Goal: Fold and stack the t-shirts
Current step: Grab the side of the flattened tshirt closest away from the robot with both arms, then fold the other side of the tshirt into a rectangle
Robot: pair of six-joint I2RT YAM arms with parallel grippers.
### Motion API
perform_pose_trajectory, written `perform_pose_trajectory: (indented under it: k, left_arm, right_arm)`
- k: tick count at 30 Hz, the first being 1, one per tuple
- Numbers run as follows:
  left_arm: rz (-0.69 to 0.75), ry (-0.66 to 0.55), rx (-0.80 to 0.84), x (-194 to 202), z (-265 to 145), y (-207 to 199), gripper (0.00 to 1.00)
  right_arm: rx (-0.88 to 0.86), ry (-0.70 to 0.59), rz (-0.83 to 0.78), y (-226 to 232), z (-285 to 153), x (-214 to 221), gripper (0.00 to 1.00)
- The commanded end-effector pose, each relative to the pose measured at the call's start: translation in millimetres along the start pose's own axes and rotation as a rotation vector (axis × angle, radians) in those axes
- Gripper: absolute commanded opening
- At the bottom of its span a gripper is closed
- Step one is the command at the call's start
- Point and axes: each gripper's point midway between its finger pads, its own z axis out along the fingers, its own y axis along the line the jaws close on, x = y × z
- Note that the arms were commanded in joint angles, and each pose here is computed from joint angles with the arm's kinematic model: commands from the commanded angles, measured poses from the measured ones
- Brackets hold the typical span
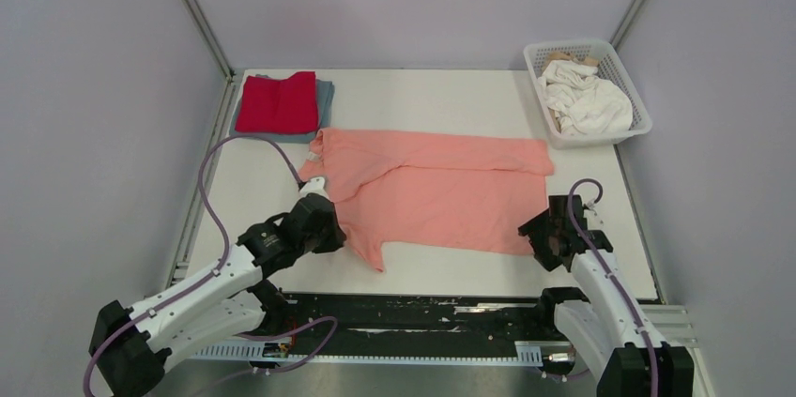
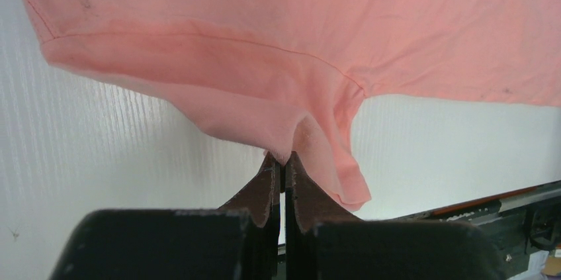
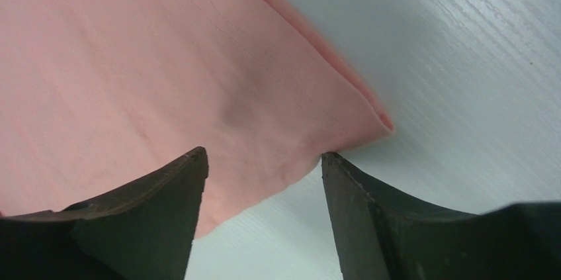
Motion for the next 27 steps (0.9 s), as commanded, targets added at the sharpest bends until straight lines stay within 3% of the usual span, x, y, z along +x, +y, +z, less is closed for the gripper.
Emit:
perform_pose_trajectory:
  k: [1, 11, 20, 27]
  left_arm:
    - [-0.001, -0.073, 0.009, -21.0, -1.6, -9.2, 0.00]
    - [0.005, -0.154, 0.002, -53.3, -3.1, -24.6, 0.00]
    - [-0.082, -0.241, 0.035, -112.0, 4.9, -34.1, 0.00]
    - [-0.129, -0.255, -0.092, -157.2, 27.5, -11.7, 0.00]
  right_arm:
    - [0.041, -0.050, 0.010, -8.9, 12.7, -6.1, 0.59]
    - [-0.012, -0.067, -0.073, 7.5, 10.7, -15.8, 0.01]
    - [-0.145, -0.101, -0.135, 63.5, 1.3, -43.4, 0.00]
    - [-0.182, -0.125, -0.168, 107.2, 7.2, -70.2, 0.00]
